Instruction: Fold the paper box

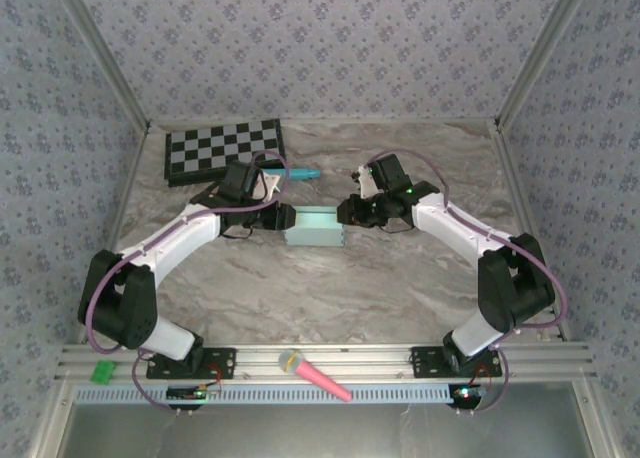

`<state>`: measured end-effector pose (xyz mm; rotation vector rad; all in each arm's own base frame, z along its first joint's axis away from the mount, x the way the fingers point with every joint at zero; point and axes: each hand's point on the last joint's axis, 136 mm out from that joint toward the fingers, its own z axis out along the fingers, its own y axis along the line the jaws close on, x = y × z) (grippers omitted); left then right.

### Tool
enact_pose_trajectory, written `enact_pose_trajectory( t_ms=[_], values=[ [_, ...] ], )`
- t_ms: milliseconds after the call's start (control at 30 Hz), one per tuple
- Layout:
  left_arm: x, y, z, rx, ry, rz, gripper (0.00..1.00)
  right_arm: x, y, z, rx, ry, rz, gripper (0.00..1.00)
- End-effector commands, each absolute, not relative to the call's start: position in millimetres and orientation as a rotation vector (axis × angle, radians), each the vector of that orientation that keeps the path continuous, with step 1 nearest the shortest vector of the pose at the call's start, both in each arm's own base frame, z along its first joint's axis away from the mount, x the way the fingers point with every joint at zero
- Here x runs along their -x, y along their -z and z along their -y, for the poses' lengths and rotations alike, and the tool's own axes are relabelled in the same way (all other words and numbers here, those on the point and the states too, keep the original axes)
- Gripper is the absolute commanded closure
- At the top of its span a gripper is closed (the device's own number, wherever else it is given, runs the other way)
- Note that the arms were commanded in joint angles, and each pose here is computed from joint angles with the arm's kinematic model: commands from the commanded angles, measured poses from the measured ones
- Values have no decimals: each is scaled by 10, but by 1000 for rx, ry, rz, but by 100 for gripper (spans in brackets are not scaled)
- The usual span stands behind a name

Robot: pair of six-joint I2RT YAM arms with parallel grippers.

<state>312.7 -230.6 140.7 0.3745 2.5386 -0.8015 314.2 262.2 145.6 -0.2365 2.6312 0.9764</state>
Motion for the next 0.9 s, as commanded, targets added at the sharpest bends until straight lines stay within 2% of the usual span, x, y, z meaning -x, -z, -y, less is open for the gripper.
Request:
enact_pose_trajectory(
  t_ms=[0, 333, 600, 867],
  values=[
    [-3044, -1457, 2421, -419, 874, -2519, 57, -3107, -1494, -2667, 288, -977, -2620, 74],
    [-3010, -1383, 2368, -412, 843, -2542, 66, -3072, -1326, -2563, 285, -884, -2677, 81],
    [-3000, -1346, 2331, -404, 818, -2555, 66, -3062, -1258, -2539, 290, -847, -2700, 90],
    [-2985, -1290, 2294, -400, 791, -2575, 68, -3027, -1168, -2490, 308, -765, -2740, 92]
  ],
)
